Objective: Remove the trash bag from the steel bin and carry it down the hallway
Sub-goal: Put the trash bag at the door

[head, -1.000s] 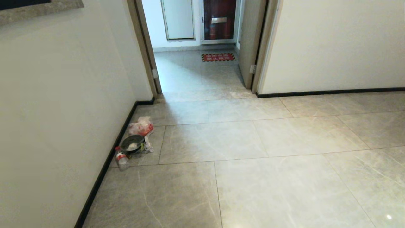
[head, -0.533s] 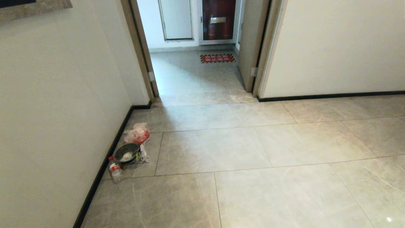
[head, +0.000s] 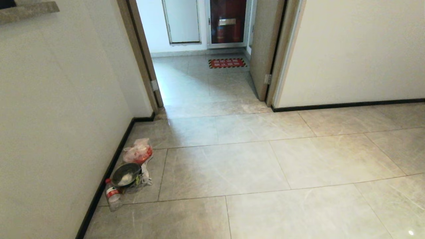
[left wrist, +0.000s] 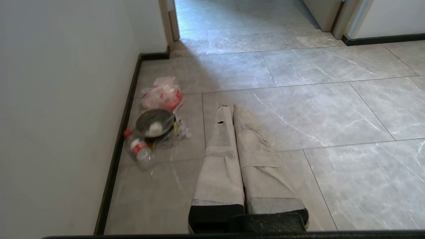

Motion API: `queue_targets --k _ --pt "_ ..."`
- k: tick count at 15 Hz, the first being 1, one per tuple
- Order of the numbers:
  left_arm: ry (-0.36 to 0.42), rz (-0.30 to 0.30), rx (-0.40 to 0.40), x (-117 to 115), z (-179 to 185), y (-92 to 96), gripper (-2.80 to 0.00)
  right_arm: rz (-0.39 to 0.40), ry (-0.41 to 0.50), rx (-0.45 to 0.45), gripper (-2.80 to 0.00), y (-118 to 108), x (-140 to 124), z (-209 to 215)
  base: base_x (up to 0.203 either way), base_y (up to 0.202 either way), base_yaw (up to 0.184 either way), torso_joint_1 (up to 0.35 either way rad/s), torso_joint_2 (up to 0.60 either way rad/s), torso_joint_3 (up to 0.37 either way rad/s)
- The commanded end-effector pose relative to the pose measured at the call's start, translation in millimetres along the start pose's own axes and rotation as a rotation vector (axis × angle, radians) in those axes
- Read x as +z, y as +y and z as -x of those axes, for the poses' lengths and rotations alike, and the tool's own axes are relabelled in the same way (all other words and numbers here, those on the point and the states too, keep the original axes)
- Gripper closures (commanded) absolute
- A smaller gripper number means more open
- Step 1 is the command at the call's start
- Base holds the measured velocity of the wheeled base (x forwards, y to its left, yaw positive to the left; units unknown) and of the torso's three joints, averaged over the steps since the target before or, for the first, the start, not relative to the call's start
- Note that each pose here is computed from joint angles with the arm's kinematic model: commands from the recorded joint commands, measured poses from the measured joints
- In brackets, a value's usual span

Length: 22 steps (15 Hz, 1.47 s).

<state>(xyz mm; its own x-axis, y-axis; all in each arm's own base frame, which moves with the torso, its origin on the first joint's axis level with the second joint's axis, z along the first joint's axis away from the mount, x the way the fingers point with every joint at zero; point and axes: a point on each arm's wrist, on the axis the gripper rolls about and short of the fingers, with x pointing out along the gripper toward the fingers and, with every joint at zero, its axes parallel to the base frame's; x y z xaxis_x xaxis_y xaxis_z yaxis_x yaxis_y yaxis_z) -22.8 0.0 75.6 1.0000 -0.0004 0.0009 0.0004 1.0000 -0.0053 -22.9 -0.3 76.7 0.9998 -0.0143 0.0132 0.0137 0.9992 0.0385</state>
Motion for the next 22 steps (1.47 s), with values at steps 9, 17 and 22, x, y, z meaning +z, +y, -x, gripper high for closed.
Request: queue_targets --k 9,17,22 --pt "-0.001 0.001 0.0 0.0 0.0 0.0 0.0 0.0 0.001 0.0 0.0 0.0 0.1 -0.1 0.187 0.0 -0.003 0.002 0.0 0.001" --pt "-0.001 0.001 0.0 0.0 0.0 0.0 0.0 0.0 0.001 0.0 0.0 0.0 -0.1 -0.1 0.178 0.0 -0.001 0.002 0.0 0.002" --pt "-0.001 0.001 0.0 0.0 0.0 0.0 0.0 0.0 0.002 0.0 0.0 0.0 -0.1 -0.1 0.001 0.006 -0.055 0.001 0.0 0.002"
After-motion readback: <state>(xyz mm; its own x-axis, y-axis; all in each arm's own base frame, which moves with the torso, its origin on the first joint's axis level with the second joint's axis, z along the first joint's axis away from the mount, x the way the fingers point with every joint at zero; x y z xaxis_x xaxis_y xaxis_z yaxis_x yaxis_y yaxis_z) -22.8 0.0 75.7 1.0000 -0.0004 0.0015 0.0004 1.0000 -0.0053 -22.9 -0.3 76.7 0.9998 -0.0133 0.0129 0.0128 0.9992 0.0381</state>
